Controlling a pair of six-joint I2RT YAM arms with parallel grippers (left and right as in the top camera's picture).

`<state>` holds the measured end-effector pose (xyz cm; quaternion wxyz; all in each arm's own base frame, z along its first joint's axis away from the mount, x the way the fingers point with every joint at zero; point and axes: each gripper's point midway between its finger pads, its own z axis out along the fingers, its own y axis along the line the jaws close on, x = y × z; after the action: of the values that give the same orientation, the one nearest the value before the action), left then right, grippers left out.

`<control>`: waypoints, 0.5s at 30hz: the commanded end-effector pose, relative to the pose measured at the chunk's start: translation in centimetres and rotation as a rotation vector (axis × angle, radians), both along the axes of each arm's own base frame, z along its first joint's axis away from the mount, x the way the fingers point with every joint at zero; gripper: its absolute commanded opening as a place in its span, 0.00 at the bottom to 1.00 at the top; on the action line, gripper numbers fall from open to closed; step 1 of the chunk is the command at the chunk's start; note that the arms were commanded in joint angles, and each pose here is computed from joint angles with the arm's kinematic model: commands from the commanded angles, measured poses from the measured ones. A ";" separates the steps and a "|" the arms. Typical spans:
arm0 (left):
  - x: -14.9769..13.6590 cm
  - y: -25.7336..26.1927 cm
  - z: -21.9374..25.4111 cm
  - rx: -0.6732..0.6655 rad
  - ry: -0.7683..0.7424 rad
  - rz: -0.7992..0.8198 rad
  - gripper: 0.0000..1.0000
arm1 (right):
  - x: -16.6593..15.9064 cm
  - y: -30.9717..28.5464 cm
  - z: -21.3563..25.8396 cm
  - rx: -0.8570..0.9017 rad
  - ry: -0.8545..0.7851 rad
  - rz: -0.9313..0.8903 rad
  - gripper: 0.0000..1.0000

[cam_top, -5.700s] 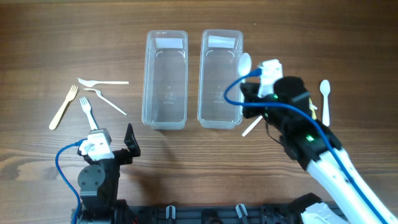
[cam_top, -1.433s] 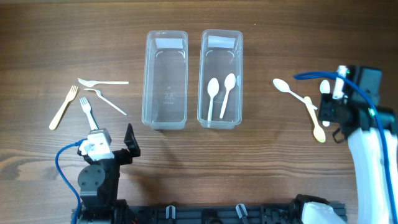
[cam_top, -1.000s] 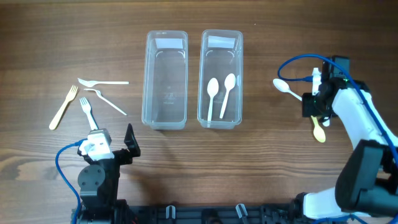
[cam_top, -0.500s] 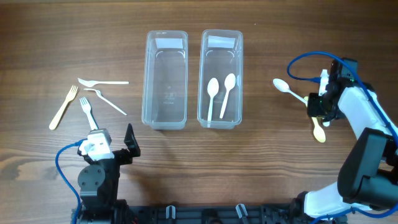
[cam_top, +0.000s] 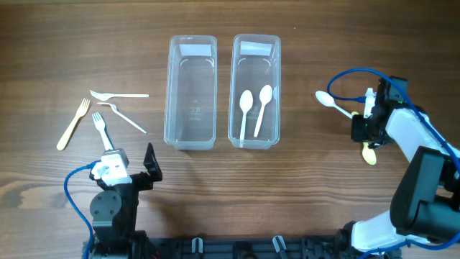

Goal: Pack container
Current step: 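Grasp the yellow spoon with the right gripper and lift it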

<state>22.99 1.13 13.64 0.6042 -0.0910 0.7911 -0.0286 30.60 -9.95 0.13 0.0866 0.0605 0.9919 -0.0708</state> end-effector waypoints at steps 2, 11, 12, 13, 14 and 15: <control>0.0 0.1 0.0 -0.008 -0.006 0.008 1.00 | -1.3 0.6 -2.1 0.027 0.017 -0.026 0.32; 0.0 0.1 0.0 -0.008 -0.006 0.008 1.00 | -2.5 0.9 -3.4 0.036 0.048 -0.041 0.04; 0.0 0.1 0.0 -0.008 -0.006 0.008 1.00 | -2.6 0.9 -3.4 0.037 0.052 -0.042 0.04; 0.0 0.1 0.0 -0.008 -0.006 0.008 1.00 | -2.7 1.0 -3.4 0.040 0.059 -0.044 0.04; 0.0 0.1 0.0 -0.008 -0.006 0.008 1.00 | -2.9 1.0 -3.3 0.044 0.067 -0.055 0.04; 0.0 0.1 0.0 -0.008 -0.006 0.008 1.00 | -3.0 1.1 -3.1 0.048 0.076 -0.073 0.04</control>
<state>22.99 1.13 13.64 0.6042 -0.0911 0.7911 -0.0287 30.96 -9.74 -0.51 0.1155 0.0792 0.9879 -0.0660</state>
